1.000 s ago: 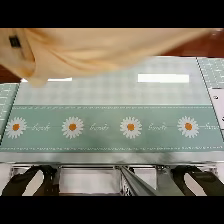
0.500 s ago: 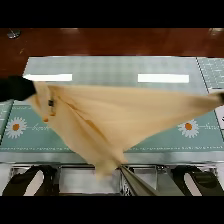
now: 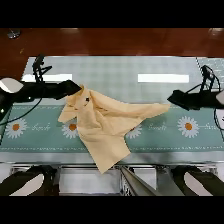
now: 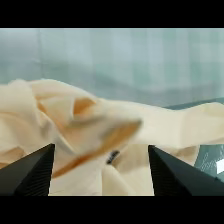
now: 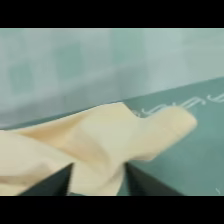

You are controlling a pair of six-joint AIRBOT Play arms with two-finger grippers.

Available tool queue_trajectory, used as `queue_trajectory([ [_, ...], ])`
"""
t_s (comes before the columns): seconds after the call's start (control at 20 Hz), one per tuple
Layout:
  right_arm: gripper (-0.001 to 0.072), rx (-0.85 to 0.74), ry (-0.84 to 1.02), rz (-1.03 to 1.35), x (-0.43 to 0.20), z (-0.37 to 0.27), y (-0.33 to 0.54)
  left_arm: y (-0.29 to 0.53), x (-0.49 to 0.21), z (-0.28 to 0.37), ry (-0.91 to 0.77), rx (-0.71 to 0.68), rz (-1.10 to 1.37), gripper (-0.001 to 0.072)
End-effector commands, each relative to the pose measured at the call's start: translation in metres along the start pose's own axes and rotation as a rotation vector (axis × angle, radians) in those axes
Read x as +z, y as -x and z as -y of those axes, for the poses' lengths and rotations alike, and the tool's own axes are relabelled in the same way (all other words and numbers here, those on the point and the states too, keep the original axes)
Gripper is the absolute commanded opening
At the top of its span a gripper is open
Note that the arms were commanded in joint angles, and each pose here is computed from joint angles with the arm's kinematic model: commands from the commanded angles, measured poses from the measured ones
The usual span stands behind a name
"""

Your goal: Fold the shirts.

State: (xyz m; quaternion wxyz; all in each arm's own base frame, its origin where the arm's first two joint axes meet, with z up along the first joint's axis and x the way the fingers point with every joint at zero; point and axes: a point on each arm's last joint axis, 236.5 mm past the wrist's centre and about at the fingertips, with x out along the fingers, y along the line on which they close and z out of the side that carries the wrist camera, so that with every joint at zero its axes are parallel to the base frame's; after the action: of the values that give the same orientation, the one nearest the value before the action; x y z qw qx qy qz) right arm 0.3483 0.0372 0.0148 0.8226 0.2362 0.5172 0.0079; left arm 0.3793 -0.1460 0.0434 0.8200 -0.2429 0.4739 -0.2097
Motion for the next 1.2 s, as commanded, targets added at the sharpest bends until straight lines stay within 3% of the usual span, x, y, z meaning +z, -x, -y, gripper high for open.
queue_trajectory([
  [0.0, 0.0626, 0.025, -0.029, -0.096, 0.046, 0.023, -0.011, 0.013, 0.020, -0.011, -0.006, 0.032, -0.097, 0.0703],
  [0.15, 0.0626, -0.113, -0.091, -0.031, 0.068, 0.099, 0.040, 0.063, -0.006, -0.058, 0.072, 0.164, -0.201, 0.0703],
  [0.3, 0.0624, -0.142, -0.275, 0.008, 0.024, 0.147, 0.045, 0.052, -0.090, -0.075, 0.241, 0.155, -0.236, 0.0702],
  [0.45, 0.0623, 0.009, -0.345, 0.002, -0.029, 0.121, 0.015, 0.018, -0.180, -0.065, 0.403, 0.051, -0.264, 0.0702],
  [0.6, 0.0623, 0.085, -0.355, -0.027, -0.048, 0.097, -0.003, -0.003, -0.221, -0.057, 0.439, -0.005, -0.283, 0.0702],
  [1.0, 0.0624, 0.103, -0.295, -0.141, -0.067, 0.065, -0.039, -0.062, -0.221, -0.032, 0.357, 0.010, -0.206, 0.0678],
  [1.05, 0.0624, 0.113, -0.306, -0.147, -0.067, 0.060, -0.045, -0.066, -0.218, -0.026, 0.327, 0.002, -0.220, 0.0310],
  [1.1, 0.0623, 0.127, -0.318, -0.147, -0.064, 0.056, -0.050, -0.069, -0.210, -0.019, 0.290, -0.020, -0.223, 0.0032],
  [1.15, 0.0623, 0.138, -0.329, -0.147, -0.060, 0.052, -0.055, -0.069, -0.197, -0.010, 0.259, -0.046, -0.212, 0.0028],
])
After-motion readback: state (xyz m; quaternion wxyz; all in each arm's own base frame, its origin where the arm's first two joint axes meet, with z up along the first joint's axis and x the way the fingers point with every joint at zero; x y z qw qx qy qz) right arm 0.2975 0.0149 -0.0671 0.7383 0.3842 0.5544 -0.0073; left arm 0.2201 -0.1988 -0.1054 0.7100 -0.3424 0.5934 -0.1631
